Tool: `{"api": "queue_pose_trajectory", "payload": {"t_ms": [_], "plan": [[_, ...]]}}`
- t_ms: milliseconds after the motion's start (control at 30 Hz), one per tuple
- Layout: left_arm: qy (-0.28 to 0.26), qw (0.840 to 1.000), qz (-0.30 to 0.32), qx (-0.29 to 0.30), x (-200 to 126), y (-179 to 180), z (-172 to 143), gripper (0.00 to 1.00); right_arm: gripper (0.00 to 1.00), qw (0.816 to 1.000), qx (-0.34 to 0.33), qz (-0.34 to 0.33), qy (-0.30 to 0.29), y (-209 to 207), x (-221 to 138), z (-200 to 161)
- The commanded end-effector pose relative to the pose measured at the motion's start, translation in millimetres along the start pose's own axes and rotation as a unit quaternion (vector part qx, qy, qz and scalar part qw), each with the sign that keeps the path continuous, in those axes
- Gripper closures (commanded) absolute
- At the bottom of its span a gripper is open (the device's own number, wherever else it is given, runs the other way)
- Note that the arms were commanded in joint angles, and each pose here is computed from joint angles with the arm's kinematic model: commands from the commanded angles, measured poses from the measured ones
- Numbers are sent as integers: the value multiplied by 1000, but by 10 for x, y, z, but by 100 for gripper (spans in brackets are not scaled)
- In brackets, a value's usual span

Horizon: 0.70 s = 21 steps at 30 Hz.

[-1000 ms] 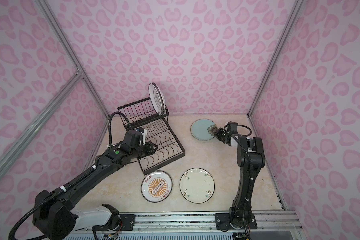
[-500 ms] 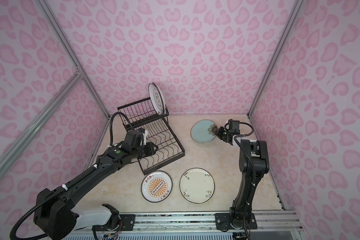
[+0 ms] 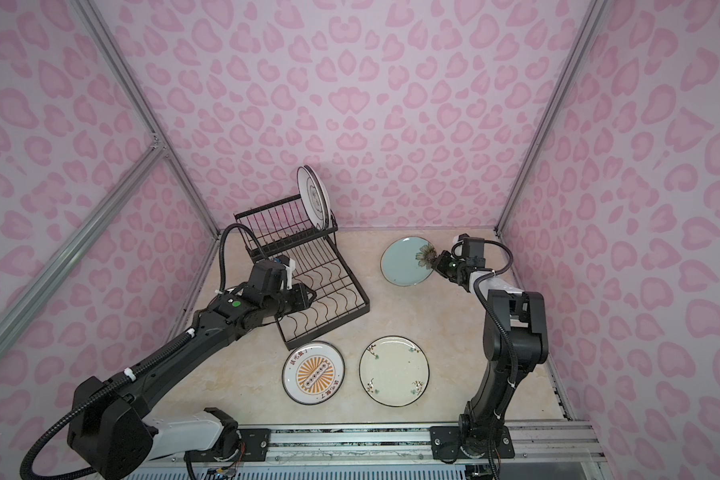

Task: Load plates into a dish rack
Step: Pick up the plate from the top-center of the table.

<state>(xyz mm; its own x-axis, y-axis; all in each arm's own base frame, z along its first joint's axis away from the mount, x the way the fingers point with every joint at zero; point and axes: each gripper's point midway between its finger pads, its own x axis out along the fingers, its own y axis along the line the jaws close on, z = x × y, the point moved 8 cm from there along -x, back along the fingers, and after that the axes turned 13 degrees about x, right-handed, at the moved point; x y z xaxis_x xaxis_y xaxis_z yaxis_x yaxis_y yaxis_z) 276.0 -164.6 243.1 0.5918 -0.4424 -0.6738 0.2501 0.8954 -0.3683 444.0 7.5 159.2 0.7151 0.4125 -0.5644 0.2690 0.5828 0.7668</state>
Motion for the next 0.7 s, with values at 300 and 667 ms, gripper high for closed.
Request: {"api": "queue_pose_trajectory", "payload": {"t_ms": [300, 667], "plan": [[-12, 1000, 14, 9, 134, 16, 90, 65, 100, 997, -16, 76, 18, 333, -142, -173], [-15, 1000, 8, 12, 256, 16, 138, 60, 100, 993, -18, 113, 39, 536, -206, -386]]}}
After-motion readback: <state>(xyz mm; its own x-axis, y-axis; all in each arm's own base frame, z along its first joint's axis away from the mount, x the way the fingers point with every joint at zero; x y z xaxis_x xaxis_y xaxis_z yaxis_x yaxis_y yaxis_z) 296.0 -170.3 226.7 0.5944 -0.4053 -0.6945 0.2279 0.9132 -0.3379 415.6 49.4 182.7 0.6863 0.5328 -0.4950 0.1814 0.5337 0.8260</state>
